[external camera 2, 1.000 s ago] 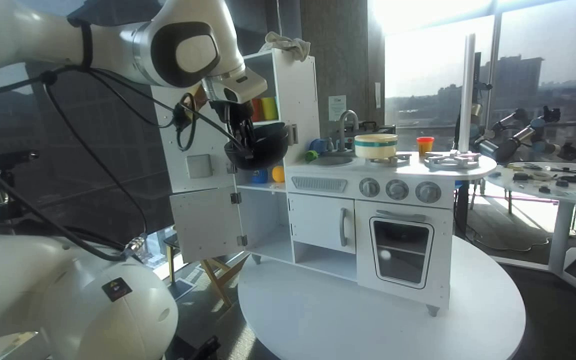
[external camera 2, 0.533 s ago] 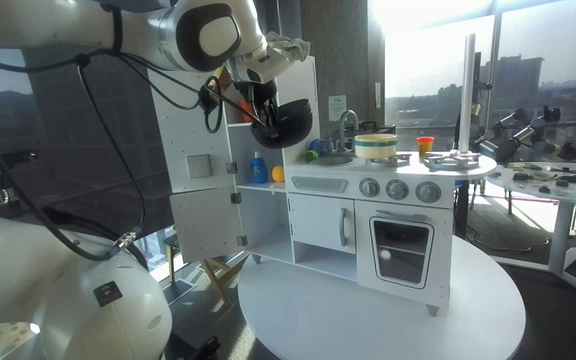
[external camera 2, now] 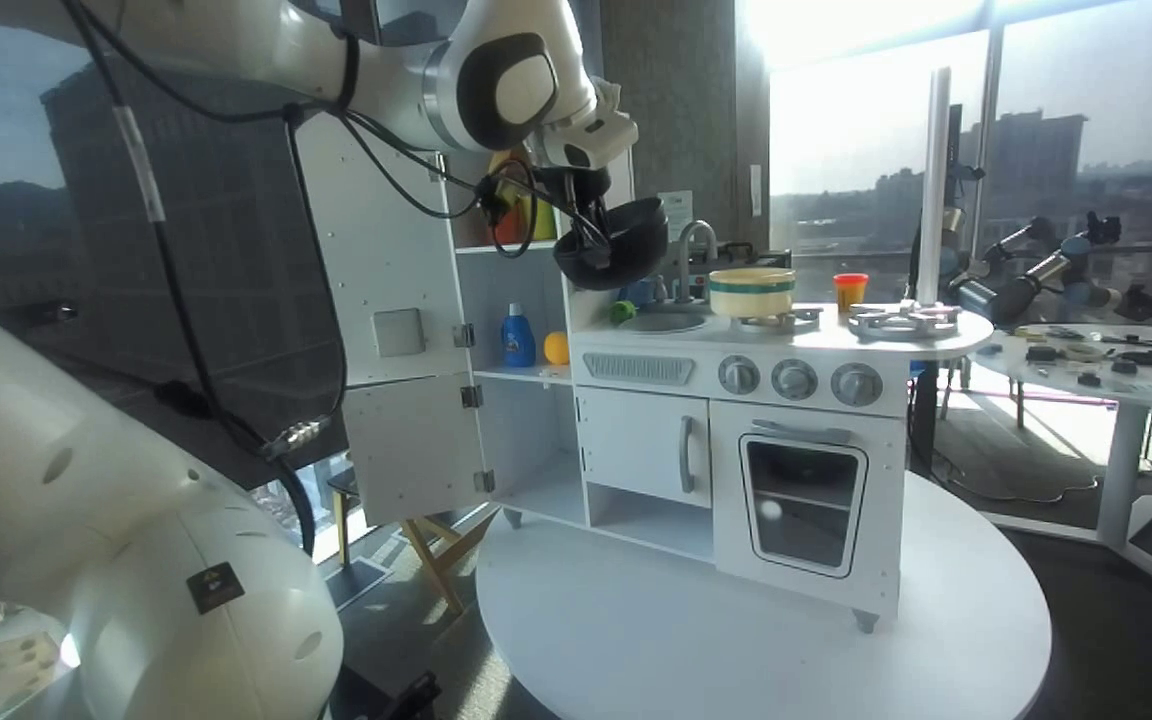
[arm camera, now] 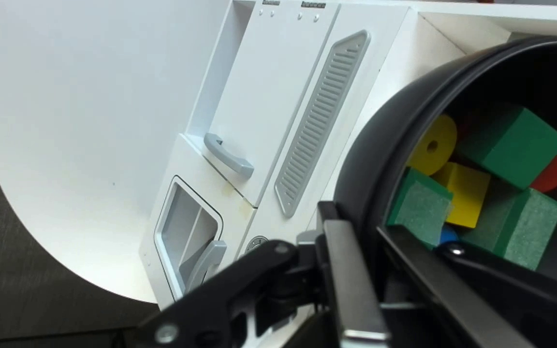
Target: Put the black bowl into the sink
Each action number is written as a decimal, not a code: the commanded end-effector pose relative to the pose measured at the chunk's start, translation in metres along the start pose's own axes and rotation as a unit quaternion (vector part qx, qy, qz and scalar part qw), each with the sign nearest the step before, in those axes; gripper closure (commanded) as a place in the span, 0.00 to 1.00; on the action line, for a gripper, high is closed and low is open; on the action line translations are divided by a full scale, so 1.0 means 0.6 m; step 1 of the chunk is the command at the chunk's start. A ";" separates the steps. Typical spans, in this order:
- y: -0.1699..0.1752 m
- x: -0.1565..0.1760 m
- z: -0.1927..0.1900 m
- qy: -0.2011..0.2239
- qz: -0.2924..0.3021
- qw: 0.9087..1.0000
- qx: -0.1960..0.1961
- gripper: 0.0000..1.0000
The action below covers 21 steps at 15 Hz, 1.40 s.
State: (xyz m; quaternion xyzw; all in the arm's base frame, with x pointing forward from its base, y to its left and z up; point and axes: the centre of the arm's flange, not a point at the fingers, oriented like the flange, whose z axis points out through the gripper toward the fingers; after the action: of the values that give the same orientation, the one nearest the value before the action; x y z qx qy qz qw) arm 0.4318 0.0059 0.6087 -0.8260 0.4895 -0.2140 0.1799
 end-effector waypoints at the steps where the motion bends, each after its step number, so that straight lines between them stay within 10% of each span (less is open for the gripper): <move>1: -0.076 0.048 0.018 0.013 -0.006 1.000 0.001 0.93; 21: -0.204 0.057 0.219 -0.013 -0.049 0.991 -0.126 0.92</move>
State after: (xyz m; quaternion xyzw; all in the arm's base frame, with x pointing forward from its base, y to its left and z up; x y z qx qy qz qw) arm 0.5908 0.0356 0.5549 -0.8698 0.4633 -0.1500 0.0794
